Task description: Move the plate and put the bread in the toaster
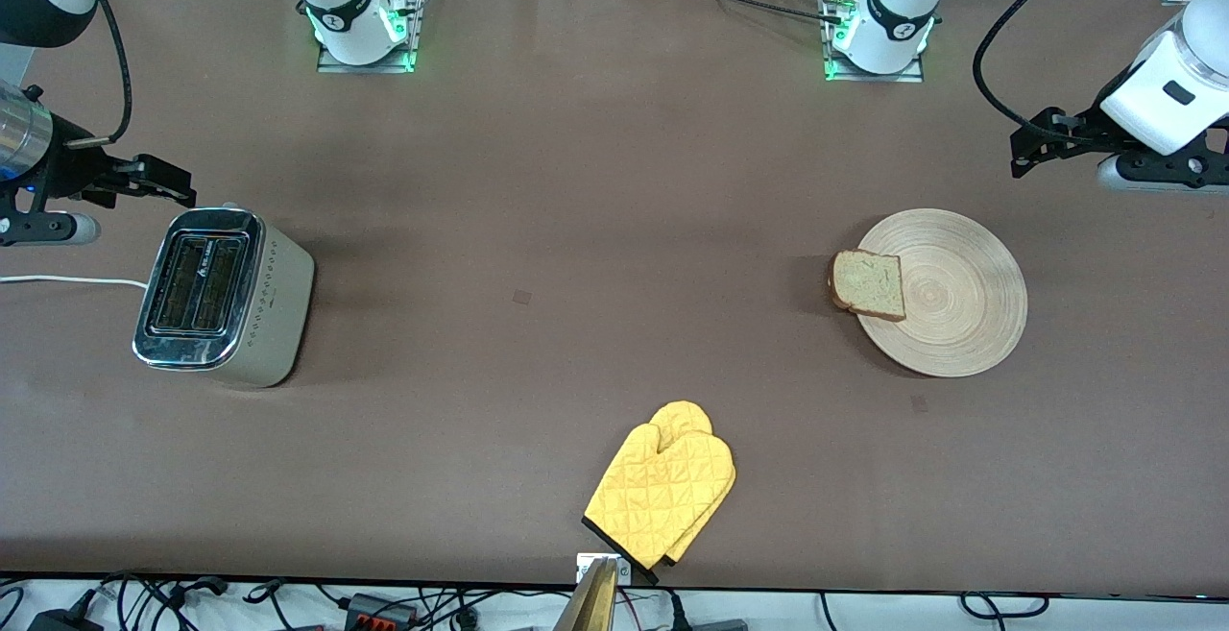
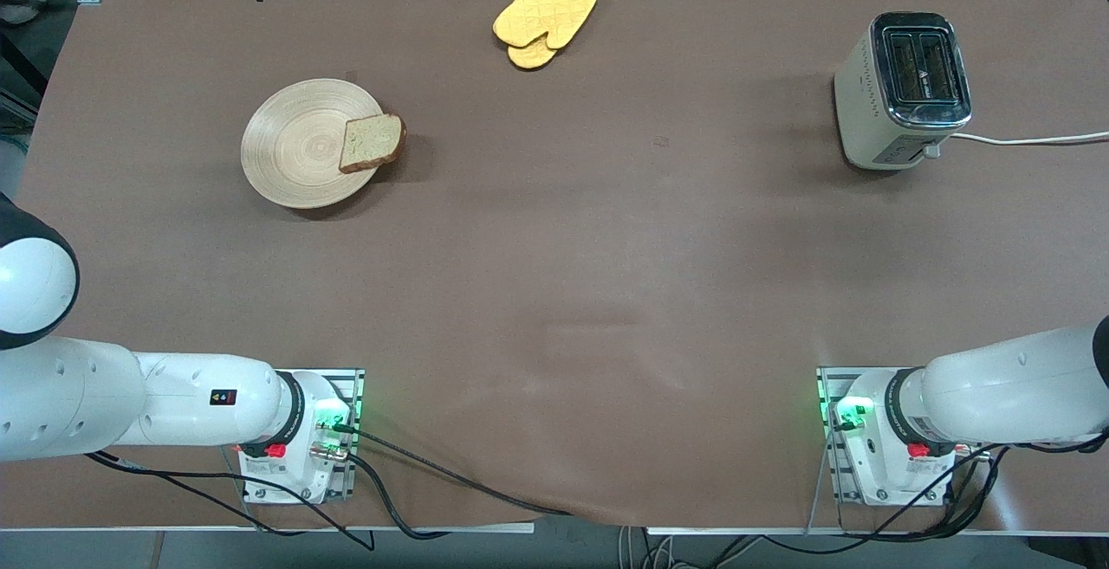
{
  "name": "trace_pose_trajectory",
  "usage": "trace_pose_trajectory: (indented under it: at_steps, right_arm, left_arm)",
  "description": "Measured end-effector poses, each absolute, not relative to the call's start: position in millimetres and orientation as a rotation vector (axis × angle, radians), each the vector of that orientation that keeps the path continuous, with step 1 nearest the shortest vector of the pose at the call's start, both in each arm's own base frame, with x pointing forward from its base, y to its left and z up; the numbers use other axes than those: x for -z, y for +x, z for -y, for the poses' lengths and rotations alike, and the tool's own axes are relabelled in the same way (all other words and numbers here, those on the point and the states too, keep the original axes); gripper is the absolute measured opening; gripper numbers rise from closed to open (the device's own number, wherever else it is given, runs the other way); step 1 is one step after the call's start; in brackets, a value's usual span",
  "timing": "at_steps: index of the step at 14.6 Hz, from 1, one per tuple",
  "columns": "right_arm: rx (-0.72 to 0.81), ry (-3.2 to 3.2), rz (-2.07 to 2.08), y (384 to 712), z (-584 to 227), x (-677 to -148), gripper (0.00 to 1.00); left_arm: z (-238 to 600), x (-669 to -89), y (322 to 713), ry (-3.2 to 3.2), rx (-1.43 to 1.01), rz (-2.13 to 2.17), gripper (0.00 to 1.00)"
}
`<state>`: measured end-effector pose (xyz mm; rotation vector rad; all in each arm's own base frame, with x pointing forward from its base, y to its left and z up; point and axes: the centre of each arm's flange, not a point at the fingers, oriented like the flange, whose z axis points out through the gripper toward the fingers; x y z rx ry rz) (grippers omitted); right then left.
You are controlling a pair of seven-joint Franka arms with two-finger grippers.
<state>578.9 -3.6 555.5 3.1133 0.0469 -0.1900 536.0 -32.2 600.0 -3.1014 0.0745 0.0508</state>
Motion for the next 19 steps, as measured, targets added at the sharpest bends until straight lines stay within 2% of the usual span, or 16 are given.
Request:
trace_pose_trajectory:
  at_steps: [9,14,19]
  right_arm:
    - [0.191,3.113,-0.046,578.9,3.9,-555.4,1.0]
    - [0.191,3.113,-0.046,578.8,4.0,-555.4,1.0]
    - [0.191,3.113,-0.045,578.8,4.1,-555.3,1.0]
  left_arm:
    - [33.4,-600.3,535.9,-3.101,-0.052,-0.078,1.0]
    - [33.7,-576.2,531.0,-3.086,-0.265,-0.079,1.0]
    - [5.0,-542.1,557.0,-3.098,-0.357,-0.124,1.0]
